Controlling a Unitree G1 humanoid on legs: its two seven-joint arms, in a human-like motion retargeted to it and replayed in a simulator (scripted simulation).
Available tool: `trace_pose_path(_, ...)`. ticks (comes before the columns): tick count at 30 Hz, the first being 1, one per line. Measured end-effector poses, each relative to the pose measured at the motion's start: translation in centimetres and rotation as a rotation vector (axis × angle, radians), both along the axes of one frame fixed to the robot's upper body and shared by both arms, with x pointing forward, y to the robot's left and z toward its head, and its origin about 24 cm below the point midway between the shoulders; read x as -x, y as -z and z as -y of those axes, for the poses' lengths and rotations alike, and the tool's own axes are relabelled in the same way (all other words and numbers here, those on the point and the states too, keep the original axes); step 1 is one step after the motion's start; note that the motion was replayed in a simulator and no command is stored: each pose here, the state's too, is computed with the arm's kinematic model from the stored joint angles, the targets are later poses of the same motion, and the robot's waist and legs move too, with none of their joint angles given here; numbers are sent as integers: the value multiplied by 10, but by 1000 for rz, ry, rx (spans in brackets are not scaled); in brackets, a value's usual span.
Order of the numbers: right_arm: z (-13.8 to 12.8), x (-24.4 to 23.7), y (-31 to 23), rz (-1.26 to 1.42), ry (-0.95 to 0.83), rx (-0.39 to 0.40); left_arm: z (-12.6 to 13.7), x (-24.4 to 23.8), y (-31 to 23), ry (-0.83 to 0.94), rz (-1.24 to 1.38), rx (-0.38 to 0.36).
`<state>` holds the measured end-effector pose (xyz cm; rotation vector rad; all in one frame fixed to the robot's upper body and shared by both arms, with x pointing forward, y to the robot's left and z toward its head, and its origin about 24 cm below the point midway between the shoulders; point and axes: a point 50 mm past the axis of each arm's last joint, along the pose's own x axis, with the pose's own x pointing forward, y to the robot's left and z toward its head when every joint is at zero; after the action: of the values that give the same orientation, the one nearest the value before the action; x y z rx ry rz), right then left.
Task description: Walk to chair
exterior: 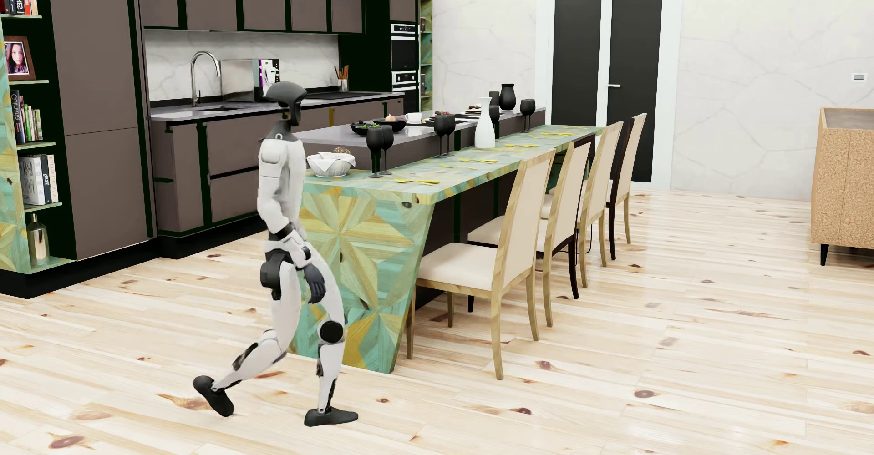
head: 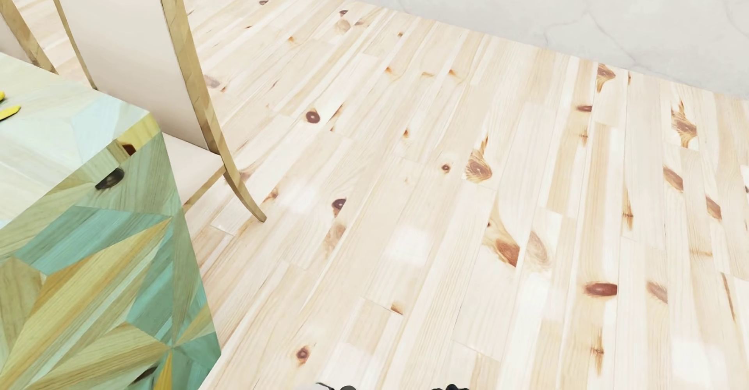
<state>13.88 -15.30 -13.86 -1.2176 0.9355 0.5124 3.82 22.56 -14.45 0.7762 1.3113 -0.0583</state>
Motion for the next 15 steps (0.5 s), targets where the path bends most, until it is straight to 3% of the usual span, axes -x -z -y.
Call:
trace_pose_path(2, 27, 33, 12, -162, 10, 80, 3, -22, -1, 14, 47, -3)
trace_pose_path(4, 52, 57, 15, -245, -4, 147, 11, -50, -6, 143, 123, 7)
trace_pose_path(8, 84, 92, 9, -244, 262, 141, 39, -121, -39, 356, 416, 49)
trace_pose_path(11, 77, 112, 9, -223, 457, 87, 58, -157, -65, 408, 572, 89)
trace_pose_path(13, 61, 117, 13, -262, 404, 35, 72, -168, -74, 450, 615, 107)
trace_pose_path(15, 57, 112, 13, -259, 287, 60, 87, -167, -74, 479, 618, 151)
